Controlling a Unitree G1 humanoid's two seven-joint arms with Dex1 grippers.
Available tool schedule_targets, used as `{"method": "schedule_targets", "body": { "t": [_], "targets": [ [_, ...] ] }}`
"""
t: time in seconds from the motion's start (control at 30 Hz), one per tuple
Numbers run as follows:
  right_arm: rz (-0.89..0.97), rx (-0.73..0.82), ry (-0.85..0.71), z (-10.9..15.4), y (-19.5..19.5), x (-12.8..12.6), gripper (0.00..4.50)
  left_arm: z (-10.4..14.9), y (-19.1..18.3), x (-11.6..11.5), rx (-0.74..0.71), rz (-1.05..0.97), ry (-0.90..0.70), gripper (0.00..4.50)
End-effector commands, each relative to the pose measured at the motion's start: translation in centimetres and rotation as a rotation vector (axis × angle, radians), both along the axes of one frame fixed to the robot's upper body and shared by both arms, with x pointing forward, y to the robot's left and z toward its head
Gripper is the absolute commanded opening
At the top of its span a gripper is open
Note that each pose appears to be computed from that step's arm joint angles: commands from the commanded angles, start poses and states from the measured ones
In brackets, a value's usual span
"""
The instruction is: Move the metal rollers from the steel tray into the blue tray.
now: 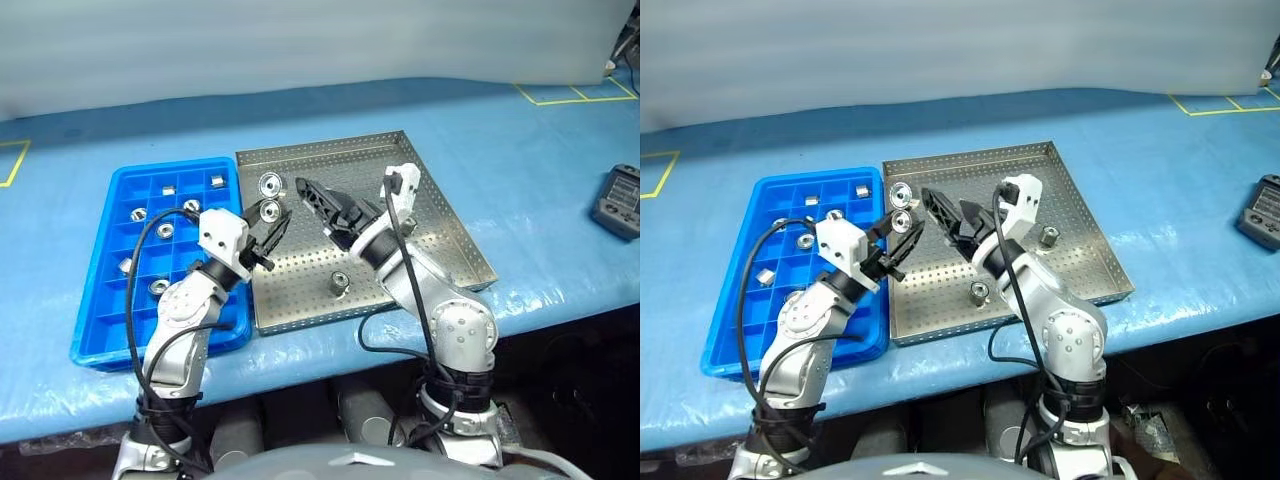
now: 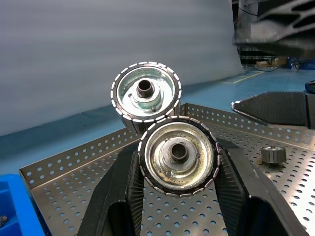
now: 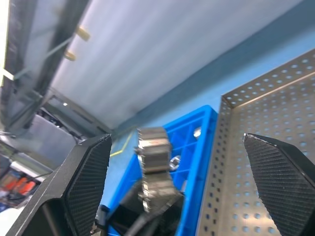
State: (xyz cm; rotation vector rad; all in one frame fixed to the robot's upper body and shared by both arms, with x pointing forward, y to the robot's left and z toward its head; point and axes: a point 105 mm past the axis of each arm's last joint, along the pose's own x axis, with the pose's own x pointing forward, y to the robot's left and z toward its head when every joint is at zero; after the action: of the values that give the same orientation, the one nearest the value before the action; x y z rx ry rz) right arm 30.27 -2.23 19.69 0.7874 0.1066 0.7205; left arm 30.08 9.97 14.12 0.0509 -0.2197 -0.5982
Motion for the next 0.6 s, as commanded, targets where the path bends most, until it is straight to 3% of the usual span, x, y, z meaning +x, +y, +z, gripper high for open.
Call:
{"method": "schedule_targets", "body": {
  "t": [0.03, 0.6],
  "targets": [
    [0.049, 0.099, 0.002, 1.0, 1.4, -0.9, 4.5, 1.3, -0.9, -0.8, -0.036, -0.053, -0.058, 1.7],
    [0.078, 0.09, 0.064, -0.6, 2.0, -0.7, 4.5, 2.2, -3.4, -2.3, -0.042, -0.205, -0.087, 1.7]
  ]
}}
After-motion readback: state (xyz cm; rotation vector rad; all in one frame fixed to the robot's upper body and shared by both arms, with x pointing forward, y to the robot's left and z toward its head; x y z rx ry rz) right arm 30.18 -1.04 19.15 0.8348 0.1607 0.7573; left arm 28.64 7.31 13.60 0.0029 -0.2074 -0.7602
